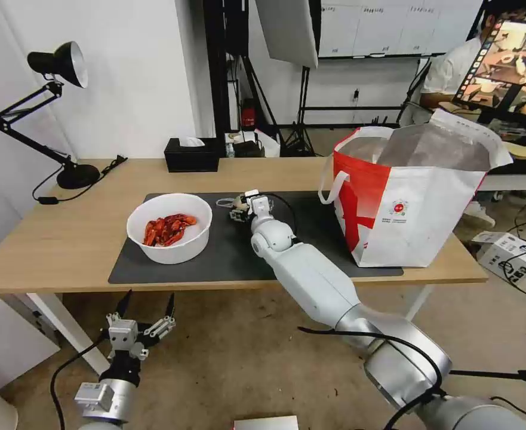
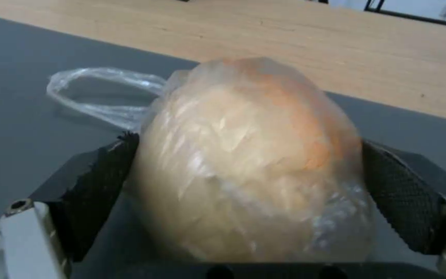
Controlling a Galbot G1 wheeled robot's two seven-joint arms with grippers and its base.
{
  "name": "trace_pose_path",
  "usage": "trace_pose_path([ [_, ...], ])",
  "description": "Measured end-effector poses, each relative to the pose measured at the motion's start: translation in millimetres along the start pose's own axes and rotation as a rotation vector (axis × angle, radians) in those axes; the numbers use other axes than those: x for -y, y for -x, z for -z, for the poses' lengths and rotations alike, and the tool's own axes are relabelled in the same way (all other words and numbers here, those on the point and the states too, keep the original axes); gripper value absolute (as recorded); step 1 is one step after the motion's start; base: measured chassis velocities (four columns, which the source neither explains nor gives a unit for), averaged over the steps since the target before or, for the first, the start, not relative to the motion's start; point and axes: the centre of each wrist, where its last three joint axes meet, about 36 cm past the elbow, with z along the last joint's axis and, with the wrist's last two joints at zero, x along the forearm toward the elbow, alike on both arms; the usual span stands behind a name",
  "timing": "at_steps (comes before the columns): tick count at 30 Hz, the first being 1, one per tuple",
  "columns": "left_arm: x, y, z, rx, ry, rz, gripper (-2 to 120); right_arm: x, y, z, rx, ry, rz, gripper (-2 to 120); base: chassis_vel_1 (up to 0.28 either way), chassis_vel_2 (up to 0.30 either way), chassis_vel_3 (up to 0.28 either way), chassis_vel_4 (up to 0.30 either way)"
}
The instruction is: Pick up the trash from the table and place it into the takeout bag.
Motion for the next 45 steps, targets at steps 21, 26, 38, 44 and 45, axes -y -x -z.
trace_pose_path([
  [21,0.3,-2.8,2.0,0.008,0.0,0.004,100,-10.2,-11.5,-4.7,0.044,0.014,0.015,30,0.0,0.0,0.0,0.0],
  [26,0.7,-4.7,2.8,0.007,0.001,0.004,100,-11.5,-19.2,-1.0,0.087,0.008,-0.001,11,0.0,0.0,0.0,0.0],
  [38,2.7,-8.5,7.1,0.014,0.004,0.003,100,17.4,-103.4,9.8,0.363,-0.078,-0.117,7,0.0,0.0,0.0,0.0],
  [44,3.6,-9.5,8.9,0.016,0.01,-0.001,100,41.1,-147.9,22.7,0.486,-0.041,-0.144,7,0.0,0.0,0.0,0.0],
  [45,4.6,-10.0,8.9,0.015,0.012,-0.004,100,50.7,-163.5,29.4,0.527,-0.03,-0.155,7,0.0,0.0,0.0,0.0],
])
